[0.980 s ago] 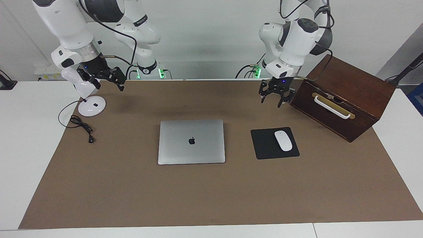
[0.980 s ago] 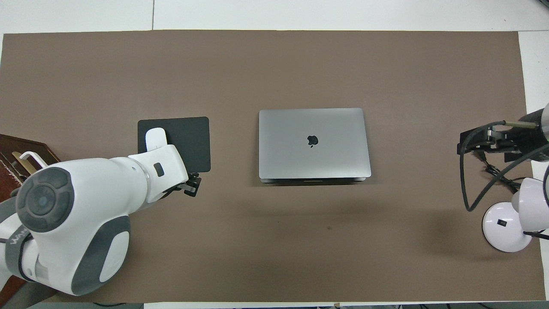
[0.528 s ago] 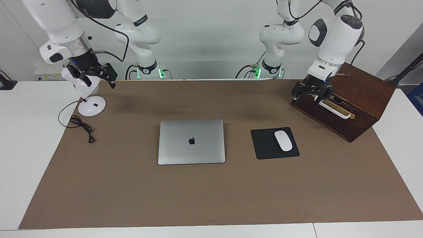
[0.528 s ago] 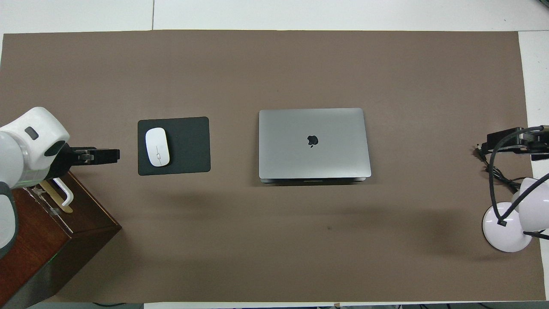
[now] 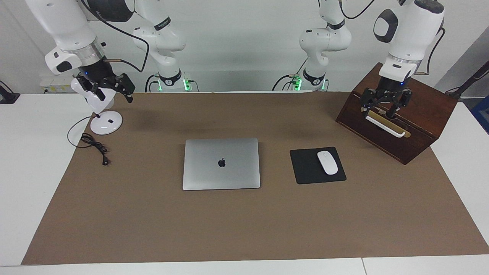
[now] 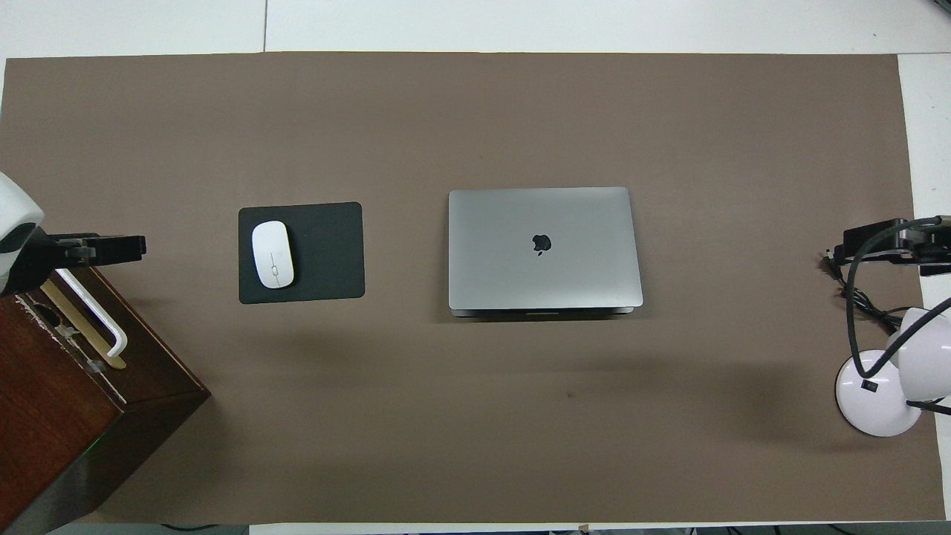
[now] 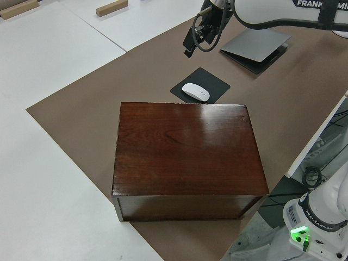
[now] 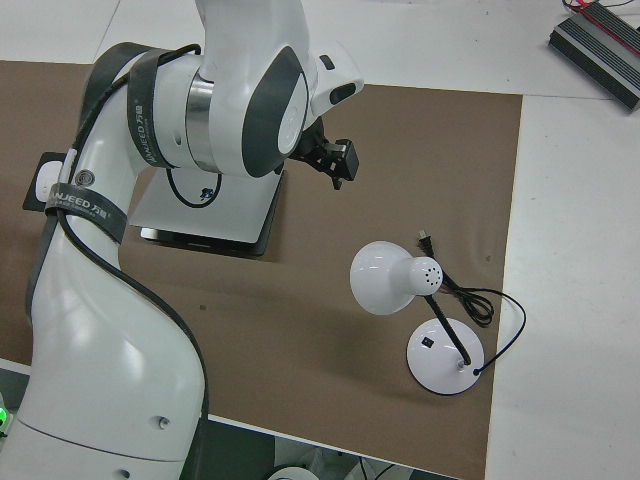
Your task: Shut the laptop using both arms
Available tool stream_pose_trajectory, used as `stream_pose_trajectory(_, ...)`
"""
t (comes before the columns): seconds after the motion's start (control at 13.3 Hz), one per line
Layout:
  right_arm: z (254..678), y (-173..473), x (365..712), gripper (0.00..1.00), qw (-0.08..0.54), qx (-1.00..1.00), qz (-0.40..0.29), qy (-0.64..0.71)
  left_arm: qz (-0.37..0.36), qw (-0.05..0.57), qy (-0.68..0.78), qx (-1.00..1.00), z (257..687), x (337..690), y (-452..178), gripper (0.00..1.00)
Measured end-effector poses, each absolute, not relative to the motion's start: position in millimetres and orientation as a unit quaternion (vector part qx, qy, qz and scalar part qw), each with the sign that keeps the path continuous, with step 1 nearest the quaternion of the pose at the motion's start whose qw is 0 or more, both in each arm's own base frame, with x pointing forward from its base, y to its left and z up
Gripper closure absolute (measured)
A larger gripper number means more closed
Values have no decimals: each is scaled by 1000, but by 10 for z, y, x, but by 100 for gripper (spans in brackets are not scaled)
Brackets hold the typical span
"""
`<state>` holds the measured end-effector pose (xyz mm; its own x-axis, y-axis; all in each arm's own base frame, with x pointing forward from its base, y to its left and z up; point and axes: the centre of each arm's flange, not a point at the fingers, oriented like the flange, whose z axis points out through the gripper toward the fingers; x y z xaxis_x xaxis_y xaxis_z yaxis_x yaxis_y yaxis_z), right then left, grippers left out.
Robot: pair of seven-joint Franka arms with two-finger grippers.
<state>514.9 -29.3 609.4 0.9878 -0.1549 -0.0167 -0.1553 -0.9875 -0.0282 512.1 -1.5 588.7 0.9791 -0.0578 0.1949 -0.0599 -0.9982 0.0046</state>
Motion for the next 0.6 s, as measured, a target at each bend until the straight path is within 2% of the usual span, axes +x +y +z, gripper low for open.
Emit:
stream_pose_trajectory(0.15,6095,-311,5148,0,15,-997,7,78,64,4,-29,998,6287,5198,2,0)
stream_pose_trajectory(0.3,6100,-323,5150,0,9,-998,5,67,33,4,-34,999,6475,5278,-55,0)
stream_pose_trajectory(0.6,6100,-329,5150,0,3,-998,5,60,5,3,-37,999,6325,5415,-96,0)
